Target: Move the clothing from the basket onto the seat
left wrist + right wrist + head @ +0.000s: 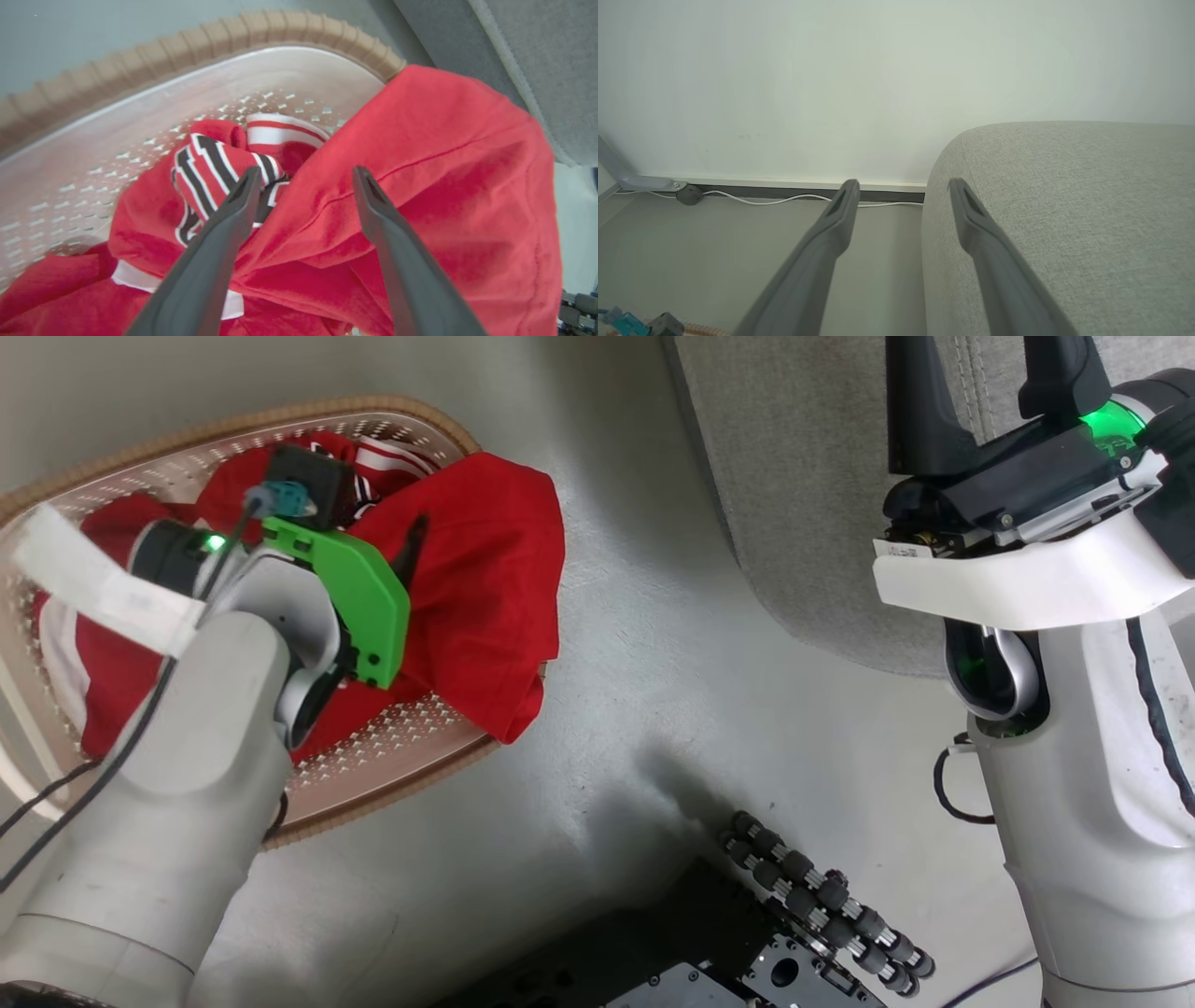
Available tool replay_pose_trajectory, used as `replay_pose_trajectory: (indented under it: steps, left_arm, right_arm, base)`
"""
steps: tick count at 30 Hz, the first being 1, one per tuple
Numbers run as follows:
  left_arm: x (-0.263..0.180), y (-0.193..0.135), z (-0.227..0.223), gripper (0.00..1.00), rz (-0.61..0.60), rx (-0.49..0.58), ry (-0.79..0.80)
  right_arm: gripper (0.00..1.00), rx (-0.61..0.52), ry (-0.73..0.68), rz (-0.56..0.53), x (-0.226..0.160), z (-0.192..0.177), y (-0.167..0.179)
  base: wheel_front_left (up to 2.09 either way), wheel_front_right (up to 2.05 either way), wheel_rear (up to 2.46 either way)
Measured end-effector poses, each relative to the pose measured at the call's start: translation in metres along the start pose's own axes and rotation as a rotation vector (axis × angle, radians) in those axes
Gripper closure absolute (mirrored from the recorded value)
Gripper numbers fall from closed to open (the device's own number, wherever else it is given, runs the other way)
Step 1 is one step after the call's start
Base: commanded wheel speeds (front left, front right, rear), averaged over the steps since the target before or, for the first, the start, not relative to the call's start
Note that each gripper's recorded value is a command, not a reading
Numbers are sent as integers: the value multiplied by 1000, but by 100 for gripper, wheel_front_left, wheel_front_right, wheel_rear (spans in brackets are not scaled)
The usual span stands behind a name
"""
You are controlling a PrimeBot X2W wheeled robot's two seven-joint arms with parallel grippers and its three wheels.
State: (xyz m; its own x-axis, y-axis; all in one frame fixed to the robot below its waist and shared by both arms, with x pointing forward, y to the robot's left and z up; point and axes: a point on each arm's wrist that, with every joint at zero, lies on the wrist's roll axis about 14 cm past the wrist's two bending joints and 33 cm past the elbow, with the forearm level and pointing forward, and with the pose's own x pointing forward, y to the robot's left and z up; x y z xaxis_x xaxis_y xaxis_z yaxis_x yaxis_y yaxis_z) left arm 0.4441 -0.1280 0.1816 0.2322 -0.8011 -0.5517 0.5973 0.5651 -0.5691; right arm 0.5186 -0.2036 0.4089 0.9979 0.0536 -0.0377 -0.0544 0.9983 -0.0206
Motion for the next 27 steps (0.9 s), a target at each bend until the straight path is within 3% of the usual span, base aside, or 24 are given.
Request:
replay_pose_trajectory:
  steps: [6,15,27]
  left_arm:
    - [7,-25,-17,0,-83,-41,87]
    - [8,0,-7,0,-58,-15,74]
    - [9,-15,-20,0,-124,-29,136]
  right_arm:
    - [0,-9,14,-5,-3,-3,-3]
    - [0,-6,32,-5,-4,-10,-4]
    - [0,0,51,2,-6,-18,-3]
  base:
    - [0,0,0]
    - [0,0,0]
    - [0,0,0]
